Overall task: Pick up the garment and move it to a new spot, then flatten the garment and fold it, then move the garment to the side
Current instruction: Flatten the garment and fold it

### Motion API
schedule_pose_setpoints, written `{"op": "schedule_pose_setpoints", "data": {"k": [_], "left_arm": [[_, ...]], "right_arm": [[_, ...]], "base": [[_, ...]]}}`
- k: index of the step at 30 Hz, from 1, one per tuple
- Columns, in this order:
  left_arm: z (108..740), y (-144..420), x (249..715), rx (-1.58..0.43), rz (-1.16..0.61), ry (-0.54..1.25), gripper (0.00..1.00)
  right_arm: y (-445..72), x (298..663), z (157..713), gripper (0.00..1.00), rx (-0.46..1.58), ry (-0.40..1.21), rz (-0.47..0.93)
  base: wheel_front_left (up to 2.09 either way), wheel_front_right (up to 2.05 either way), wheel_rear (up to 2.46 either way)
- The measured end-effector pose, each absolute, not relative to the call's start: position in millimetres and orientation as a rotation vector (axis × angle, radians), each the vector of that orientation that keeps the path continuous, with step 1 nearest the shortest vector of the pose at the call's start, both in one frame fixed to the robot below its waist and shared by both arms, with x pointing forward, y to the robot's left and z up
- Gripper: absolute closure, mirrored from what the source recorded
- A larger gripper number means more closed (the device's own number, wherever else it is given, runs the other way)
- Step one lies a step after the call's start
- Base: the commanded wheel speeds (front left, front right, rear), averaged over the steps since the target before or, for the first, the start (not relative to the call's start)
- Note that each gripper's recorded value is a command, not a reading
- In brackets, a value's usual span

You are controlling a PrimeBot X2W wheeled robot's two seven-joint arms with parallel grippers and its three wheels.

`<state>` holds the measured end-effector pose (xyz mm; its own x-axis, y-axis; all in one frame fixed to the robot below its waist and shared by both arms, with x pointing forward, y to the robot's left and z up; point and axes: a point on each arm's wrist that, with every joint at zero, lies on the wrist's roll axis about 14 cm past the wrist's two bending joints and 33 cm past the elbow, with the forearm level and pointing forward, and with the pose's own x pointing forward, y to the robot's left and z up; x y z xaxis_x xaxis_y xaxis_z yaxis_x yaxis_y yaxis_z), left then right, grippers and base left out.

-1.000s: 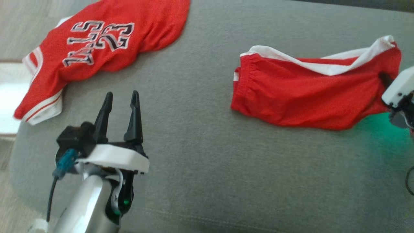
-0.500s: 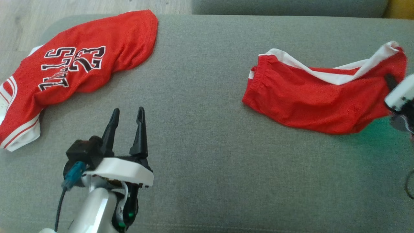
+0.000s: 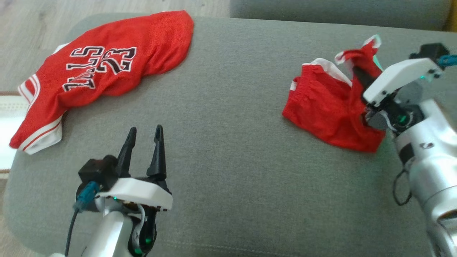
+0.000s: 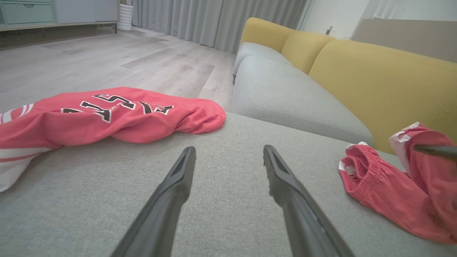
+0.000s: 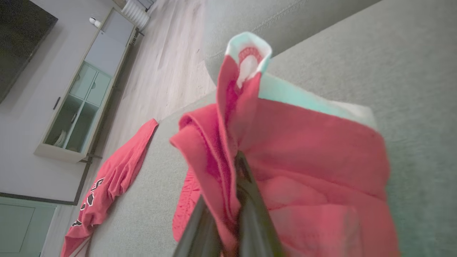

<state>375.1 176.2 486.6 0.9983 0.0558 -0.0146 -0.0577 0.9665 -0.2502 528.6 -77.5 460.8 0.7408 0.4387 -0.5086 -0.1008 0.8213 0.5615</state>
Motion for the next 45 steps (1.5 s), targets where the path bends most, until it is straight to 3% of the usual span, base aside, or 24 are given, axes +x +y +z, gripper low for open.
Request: {"op": "schedule_pose_setpoints", "data": {"k": [10,11,12,13,17,24,28,33,39,40,42,45], "left_arm": [[477,192,370,-0.249,0.108,0.031,0.00],[476,192,370,-0.248,0.109,0.032,0.00],[476,191,370,-0.246,0.108,0.033,0.00],[476,191,370,-0.247,0.108,0.033,0.00],[478,187,373,-0.255,0.101,0.026,0.00],[487,177,380,-0.255,0.063,-0.002,0.00],[491,173,382,-0.260,0.051,-0.013,0.00],[493,167,383,-0.261,0.027,-0.019,0.00],[489,167,381,-0.263,0.027,-0.010,0.00],[488,168,381,-0.261,0.028,-0.008,0.00],[487,170,380,-0.257,0.031,-0.004,0.00],[484,176,377,-0.254,0.052,0.003,0.00]], "right_arm": [[-30,527,441,1.00,0.523,0.706,0.349],[-26,525,439,0.67,0.521,0.715,0.353],[-23,523,437,0.06,0.520,0.721,0.360],[-19,521,437,0.00,0.519,0.725,0.367],[-7,518,451,0.00,0.521,0.692,0.414],[-4,521,514,0.00,0.668,0.485,0.494],[-39,525,532,0.00,0.677,0.363,0.454],[-132,532,541,0.00,0.513,0.204,0.295],[-160,524,496,0.00,0.426,0.287,0.204],[-161,524,488,0.14,0.435,0.309,0.192],[-158,521,468,1.00,0.459,0.377,0.166],[-145,508,429,1.00,0.516,0.544,0.147]], "base": [[0.00,0.00,0.00],[0.00,0.00,0.00],[0.00,0.00,0.00],[0.00,0.00,0.00],[0.00,0.00,0.00],[0.00,0.00,0.00],[0.00,0.00,0.00],[0.00,0.00,0.00],[0.00,0.00,0.00],[0.00,0.00,0.00],[0.00,0.00,0.00],[0.00,0.00,0.00]]}}
